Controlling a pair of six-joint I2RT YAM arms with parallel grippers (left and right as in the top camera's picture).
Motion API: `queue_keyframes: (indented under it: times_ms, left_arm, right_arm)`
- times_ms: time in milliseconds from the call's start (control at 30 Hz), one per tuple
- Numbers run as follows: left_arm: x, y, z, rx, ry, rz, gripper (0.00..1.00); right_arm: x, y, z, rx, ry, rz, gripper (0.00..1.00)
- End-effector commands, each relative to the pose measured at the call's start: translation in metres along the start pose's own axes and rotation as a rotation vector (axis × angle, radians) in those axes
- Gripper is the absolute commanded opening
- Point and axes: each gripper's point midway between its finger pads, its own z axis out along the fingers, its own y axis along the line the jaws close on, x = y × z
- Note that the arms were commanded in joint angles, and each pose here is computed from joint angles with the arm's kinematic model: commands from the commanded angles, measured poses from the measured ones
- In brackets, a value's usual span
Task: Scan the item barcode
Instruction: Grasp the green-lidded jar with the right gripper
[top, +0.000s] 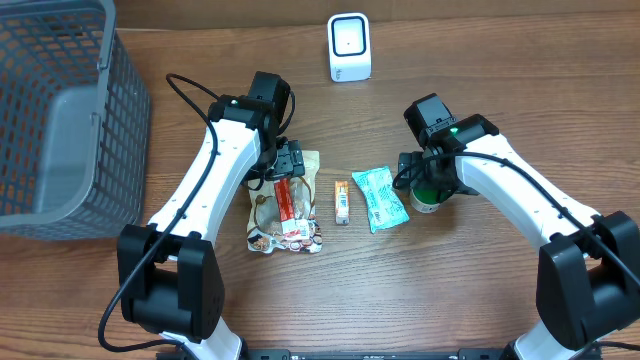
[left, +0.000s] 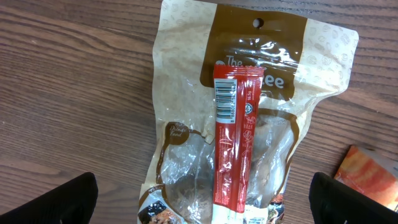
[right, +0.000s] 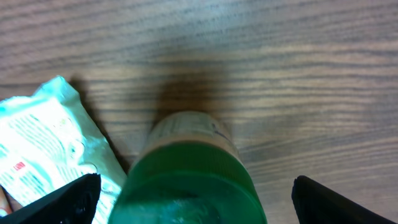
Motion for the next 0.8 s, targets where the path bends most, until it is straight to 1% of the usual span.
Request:
queue_keyframes:
  times_ms: [0, 67, 100, 767]
  left_arm:
    - [-0.0044, 0.0005, -0.0068, 0.002, -0.023, -0.017, 1.0]
    - [-0.0044, 0.0005, -0.0068, 0.002, -0.023, -0.017, 1.0]
    - [-0.0044, 0.0005, -0.0068, 0.002, -0.023, -0.017, 1.0]
    - [-0.0044, 0.0005, -0.0068, 0.002, -0.023, -0.017, 1.0]
  right_arm:
    - [0.0002, -0.0026, 0.0002, 0.009, -0.007, 0.001, 0.97]
    - [0.0001, -0.0026, 0.0002, 0.009, -0.008, 0.001, 0.86]
    - [0.0002, -0.0026, 0.0003, 0.009, -0.007, 0.001, 0.85]
    - [0.0068, -0.0056, 0.0043, 0.02, 0.012, -0.002, 0.84]
